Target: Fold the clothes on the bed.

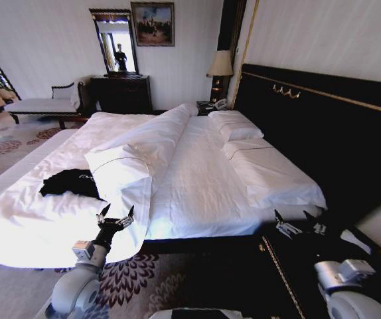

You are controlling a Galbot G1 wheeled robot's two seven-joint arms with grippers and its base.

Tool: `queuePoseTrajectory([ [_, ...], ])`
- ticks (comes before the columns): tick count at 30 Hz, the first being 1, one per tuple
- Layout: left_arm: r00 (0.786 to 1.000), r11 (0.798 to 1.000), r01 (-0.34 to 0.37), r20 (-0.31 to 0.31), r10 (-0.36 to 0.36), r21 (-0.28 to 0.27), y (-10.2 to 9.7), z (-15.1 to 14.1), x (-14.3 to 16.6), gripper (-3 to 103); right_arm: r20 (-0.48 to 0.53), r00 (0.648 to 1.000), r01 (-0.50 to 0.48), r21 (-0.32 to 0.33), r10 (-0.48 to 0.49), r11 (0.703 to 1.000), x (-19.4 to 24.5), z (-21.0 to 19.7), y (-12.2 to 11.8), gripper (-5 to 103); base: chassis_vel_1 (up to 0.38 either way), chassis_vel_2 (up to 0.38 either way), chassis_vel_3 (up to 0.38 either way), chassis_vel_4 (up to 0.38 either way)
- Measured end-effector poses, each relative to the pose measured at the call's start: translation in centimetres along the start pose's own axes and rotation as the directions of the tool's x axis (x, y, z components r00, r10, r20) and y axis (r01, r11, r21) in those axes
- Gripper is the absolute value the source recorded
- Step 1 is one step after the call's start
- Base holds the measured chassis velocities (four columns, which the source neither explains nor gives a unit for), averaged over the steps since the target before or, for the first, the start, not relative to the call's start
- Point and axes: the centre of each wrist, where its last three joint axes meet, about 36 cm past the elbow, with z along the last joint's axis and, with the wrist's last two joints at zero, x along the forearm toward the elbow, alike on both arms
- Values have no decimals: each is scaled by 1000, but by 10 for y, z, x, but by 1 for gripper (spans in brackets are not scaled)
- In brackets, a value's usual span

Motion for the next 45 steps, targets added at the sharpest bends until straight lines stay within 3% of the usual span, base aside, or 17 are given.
queuePoseTrajectory([
  [27, 1000, 1000, -15, 9, 15, -7, -2, -4, 5, 100, 0, 1000, -16, -4, 16, 1000, 0, 1, 1, 100, -152, 152, 154, -153],
  [35, 997, 998, -55, 54, 57, -27, -6, -8, 10, 100, 3, 1000, -20, -4, 20, 1000, 0, 3, 1, 100, -7, 12, 6, -3],
  [45, 997, 998, -55, 55, 56, -25, -7, -7, 11, 100, -2, 999, -39, -8, 39, 999, 1, 5, 2, 100, 0, 0, 0, 0],
])
